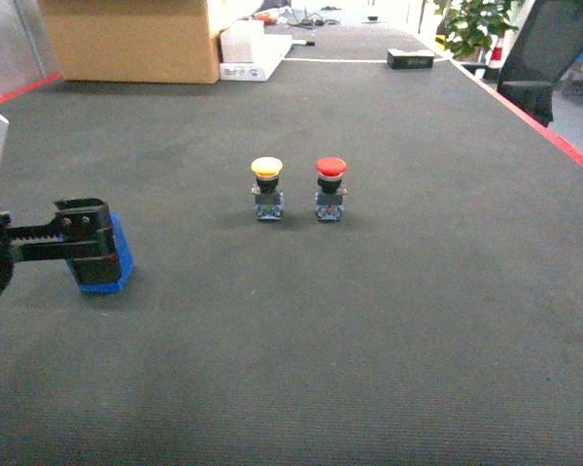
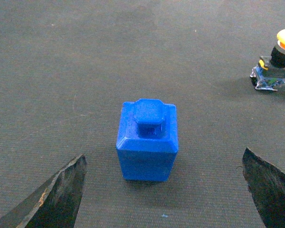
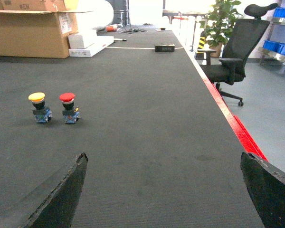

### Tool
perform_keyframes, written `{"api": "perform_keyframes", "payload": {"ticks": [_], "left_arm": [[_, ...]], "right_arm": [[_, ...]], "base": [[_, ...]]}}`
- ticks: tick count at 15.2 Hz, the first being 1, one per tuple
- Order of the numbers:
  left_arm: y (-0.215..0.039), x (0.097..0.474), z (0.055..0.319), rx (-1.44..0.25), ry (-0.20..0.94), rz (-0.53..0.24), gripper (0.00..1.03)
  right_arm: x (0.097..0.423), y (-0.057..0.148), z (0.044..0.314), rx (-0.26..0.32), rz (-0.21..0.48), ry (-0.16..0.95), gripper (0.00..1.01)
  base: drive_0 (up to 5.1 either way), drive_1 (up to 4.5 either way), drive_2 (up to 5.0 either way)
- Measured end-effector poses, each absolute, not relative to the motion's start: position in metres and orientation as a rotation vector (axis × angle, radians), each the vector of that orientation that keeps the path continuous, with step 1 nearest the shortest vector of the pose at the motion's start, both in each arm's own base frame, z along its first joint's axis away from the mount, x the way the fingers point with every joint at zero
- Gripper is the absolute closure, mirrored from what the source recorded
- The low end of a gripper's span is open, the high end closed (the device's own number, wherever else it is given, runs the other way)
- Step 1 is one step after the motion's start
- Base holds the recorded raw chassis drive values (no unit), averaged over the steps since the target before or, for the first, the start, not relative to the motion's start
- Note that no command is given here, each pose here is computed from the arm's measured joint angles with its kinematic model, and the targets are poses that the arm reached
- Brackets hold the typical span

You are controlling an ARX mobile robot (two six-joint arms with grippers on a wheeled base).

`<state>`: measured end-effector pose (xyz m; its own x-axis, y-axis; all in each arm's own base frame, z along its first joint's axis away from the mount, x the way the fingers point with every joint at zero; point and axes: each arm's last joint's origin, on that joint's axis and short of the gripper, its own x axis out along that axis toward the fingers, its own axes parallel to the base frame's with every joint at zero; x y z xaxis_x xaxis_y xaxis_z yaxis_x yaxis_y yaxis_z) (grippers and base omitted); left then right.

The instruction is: Pick blue part to blue bin on bottom shelf

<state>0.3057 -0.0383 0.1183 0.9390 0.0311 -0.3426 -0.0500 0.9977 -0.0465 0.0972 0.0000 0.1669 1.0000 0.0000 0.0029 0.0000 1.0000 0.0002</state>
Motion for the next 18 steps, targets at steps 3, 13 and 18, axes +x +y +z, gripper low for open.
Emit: {"api": "perform_keyframes", "payload": {"ticks": [3, 13, 18], "left_arm": [[-0.035, 0.332, 0.101, -0.071, 0.383, 0.061, 0.05], [-0.029, 0.381, 0.073, -0.074, 0.411, 0.077, 0.13], [-0.031, 0.382, 0.074, -0.052, 0.402, 0.055, 0.58]], "right_arm": [[0.097, 0.000, 0.167, 0.000, 0.000, -0.003, 0.03], [0.097, 0.000, 0.167, 0.000, 0.000, -0.003, 0.03], [0.097, 0.000, 0.167, 0.000, 0.000, -0.003, 0.03]], "base": [[0.0, 0.00, 0.0], [0.0, 0.00, 0.0], [0.0, 0.00, 0.0]]}}
